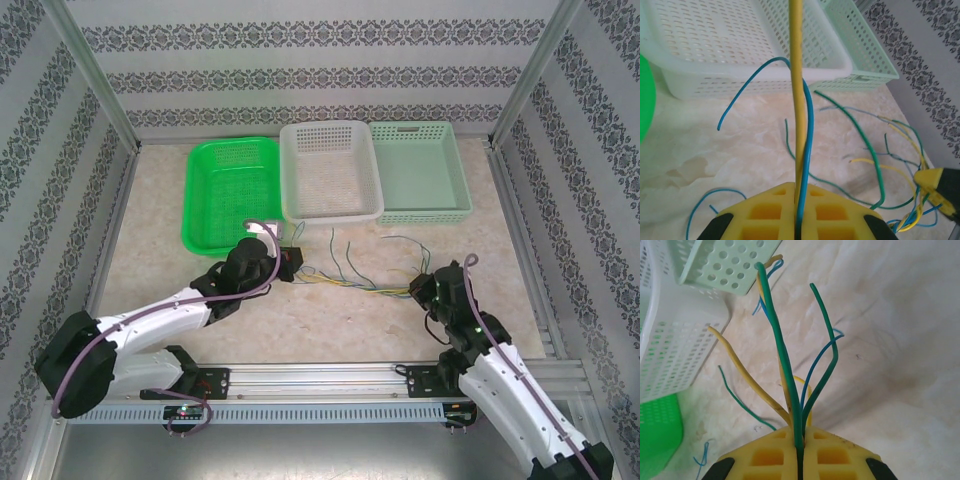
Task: Untangle the cables
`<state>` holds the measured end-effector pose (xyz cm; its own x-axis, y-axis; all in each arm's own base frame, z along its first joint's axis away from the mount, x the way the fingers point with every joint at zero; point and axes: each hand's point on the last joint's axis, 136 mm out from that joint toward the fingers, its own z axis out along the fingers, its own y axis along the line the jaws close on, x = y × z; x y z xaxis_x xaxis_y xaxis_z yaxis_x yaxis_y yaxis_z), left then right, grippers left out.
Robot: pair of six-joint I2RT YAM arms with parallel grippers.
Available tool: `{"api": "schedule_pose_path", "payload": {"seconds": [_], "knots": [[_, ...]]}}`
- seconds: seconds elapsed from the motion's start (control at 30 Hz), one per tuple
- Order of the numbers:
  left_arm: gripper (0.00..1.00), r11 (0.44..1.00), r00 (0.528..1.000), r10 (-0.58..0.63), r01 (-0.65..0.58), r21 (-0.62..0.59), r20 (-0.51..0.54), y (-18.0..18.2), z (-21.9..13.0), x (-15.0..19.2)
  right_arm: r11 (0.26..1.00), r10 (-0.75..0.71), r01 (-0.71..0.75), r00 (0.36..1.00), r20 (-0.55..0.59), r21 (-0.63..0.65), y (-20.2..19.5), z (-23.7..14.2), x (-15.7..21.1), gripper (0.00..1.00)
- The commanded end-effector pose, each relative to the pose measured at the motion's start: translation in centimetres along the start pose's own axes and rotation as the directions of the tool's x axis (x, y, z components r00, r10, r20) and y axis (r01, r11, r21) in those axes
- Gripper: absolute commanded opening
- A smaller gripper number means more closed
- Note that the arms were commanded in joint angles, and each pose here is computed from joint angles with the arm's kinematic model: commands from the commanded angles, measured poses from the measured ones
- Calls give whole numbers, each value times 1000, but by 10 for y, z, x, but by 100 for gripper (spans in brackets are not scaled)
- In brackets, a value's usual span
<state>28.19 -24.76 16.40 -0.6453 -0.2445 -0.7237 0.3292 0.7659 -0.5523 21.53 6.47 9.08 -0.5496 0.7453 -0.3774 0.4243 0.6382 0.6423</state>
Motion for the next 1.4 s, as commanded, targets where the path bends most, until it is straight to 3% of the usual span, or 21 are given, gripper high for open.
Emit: {"api": "schedule_pose_path", "payload": {"seconds": [0.0, 0.07, 0.1, 0.17, 0.23, 0.33, 0.5, 0.73, 0.87, 1.07, 1.2, 1.37], "knots": [[2, 996, 998, 60, -62, -60, -34, 8, -9, 1, 976, -138, 135, 990, 7, 169, -22, -7, -11, 1], [4, 995, 996, 64, -69, -76, -62, 13, -10, 8, 972, -138, 138, 990, -13, 192, -24, -4, -10, 3], [5, 994, 995, 64, -70, -86, -74, 15, -11, 11, 972, -132, 134, 991, -25, 195, -25, -1, -8, 9], [6, 993, 994, 63, -72, -95, -91, 19, -11, 16, 971, -119, 126, 992, -47, 205, -28, 4, -3, 24], [8, 993, 993, 60, -70, -96, -99, 21, -10, 20, 966, -130, 141, 990, -61, 219, -30, 5, -2, 52], [9, 994, 994, 57, -65, -84, -95, 19, -7, 20, 953, -239, 247, 969, -64, 173, -14, 0, -9, 65], [9, 997, 994, 54, -58, -41, -90, 7, 4, 14, 896, -440, 443, 895, -65, 29, 42, -21, -20, 64], [10, 1000, 997, 16, -16, -4, -70, -4, 17, 6, 713, -694, 655, 710, -118, -250, 112, -1, 39, 69], [12, 998, 998, 54, -53, 28, -20, -14, 17, -8, 602, -767, 679, 638, -68, -421, 147, 9, 77, 72], [13, 994, 996, 72, -68, 80, -50, -31, 23, -13, 441, -877, 726, 475, -79, -527, 176, 19, 122, 76], [16, 997, 998, 42, -39, 65, -57, -26, 27, -9, 369, -896, 722, 443, -19, -585, 195, 17, 142, 77], [18, 998, 998, 23, -19, 59, -64, -26, 31, -9, 337, -910, 703, 414, -25, -626, 195, 15, 157, 77]]}}
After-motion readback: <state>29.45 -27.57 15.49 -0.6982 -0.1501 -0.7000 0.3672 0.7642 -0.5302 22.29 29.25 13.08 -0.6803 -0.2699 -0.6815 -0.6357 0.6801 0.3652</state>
